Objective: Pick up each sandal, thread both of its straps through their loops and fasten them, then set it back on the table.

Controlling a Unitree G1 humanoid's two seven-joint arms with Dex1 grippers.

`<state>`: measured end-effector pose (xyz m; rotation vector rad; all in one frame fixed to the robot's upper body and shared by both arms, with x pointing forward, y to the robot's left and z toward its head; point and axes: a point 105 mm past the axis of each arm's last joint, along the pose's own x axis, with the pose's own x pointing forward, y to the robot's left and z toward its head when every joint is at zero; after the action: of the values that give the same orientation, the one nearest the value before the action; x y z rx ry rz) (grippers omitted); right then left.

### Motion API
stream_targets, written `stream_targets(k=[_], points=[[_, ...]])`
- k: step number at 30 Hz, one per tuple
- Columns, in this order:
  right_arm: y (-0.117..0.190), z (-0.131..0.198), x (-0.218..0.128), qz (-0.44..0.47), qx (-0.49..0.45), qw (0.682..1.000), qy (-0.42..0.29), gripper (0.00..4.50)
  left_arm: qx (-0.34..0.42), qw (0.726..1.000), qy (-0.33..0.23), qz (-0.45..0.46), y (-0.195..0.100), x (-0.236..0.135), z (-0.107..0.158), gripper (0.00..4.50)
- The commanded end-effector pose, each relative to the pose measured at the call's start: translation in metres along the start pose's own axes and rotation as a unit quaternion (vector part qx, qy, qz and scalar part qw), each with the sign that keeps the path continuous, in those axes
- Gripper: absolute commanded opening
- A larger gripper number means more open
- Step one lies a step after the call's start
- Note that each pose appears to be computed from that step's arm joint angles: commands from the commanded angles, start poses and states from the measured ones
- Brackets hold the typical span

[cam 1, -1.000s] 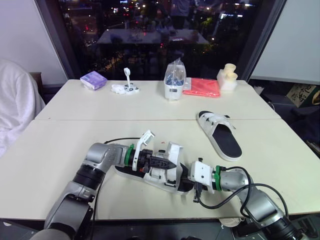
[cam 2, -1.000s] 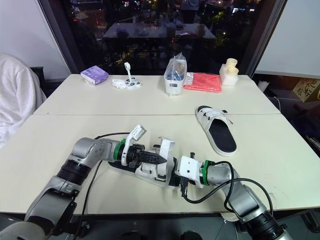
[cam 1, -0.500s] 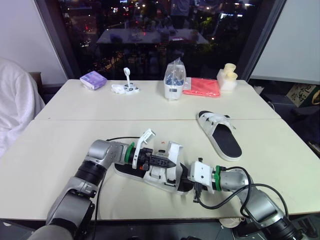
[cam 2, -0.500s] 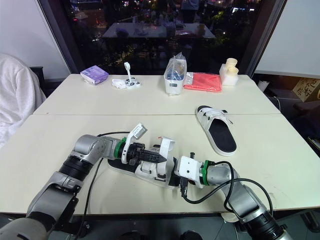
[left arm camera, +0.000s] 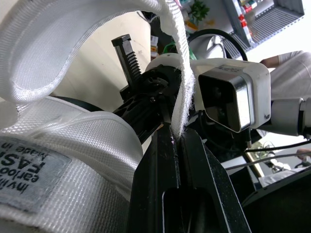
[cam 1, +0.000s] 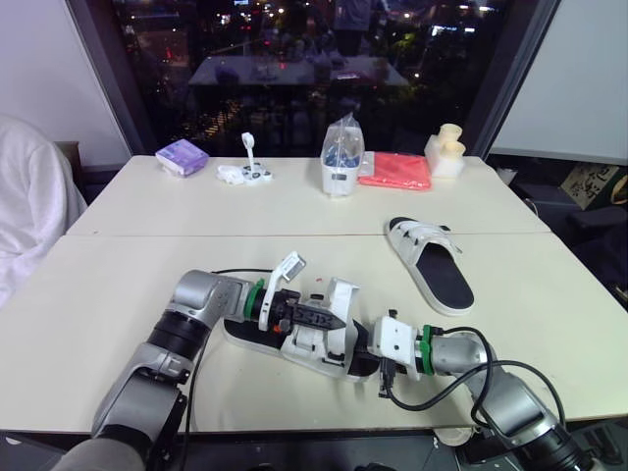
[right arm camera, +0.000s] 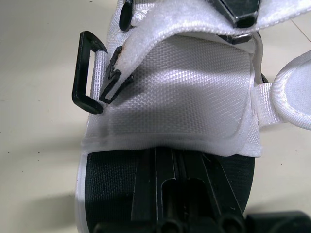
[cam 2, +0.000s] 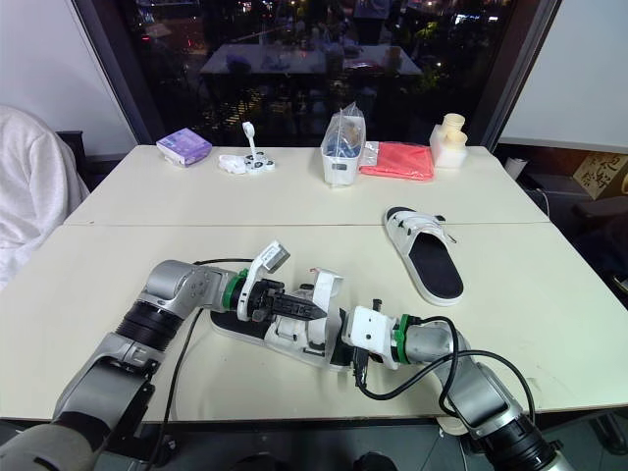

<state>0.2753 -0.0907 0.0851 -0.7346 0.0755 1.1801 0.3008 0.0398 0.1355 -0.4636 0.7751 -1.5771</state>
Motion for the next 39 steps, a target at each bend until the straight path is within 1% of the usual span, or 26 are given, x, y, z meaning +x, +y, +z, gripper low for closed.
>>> stream_targets(k=[1, 4, 7, 12, 21, 39], points=[[0.016, -0.015, 0.004, 0.028, 0.021, 0.999, 0.028, 0.00, 0.010, 1.000, -0.011, -0.018, -0.008, -0.001, 0.010, 0.04], [0.016, -0.015, 0.004, 0.028, 0.020, 0.999, 0.029, 0.00, 0.010, 1.000, -0.014, -0.018, -0.008, 0.000, 0.011, 0.04], [0.016, -0.016, 0.004, 0.028, 0.020, 0.999, 0.029, 0.00, 0.005, 0.999, -0.030, -0.020, -0.009, 0.001, 0.017, 0.04], [0.016, -0.016, 0.004, 0.029, 0.019, 0.999, 0.029, 0.00, 0.006, 0.999, -0.031, -0.021, -0.010, 0.001, 0.018, 0.04], [0.017, -0.016, 0.004, 0.030, 0.019, 0.999, 0.029, 0.00, 0.001, 0.999, -0.017, -0.029, -0.013, 0.001, 0.010, 0.04], [0.017, -0.017, 0.003, 0.027, 0.021, 0.999, 0.031, 0.00, 0.009, 1.000, 0.002, -0.026, -0.008, 0.005, -0.001, 0.04]])
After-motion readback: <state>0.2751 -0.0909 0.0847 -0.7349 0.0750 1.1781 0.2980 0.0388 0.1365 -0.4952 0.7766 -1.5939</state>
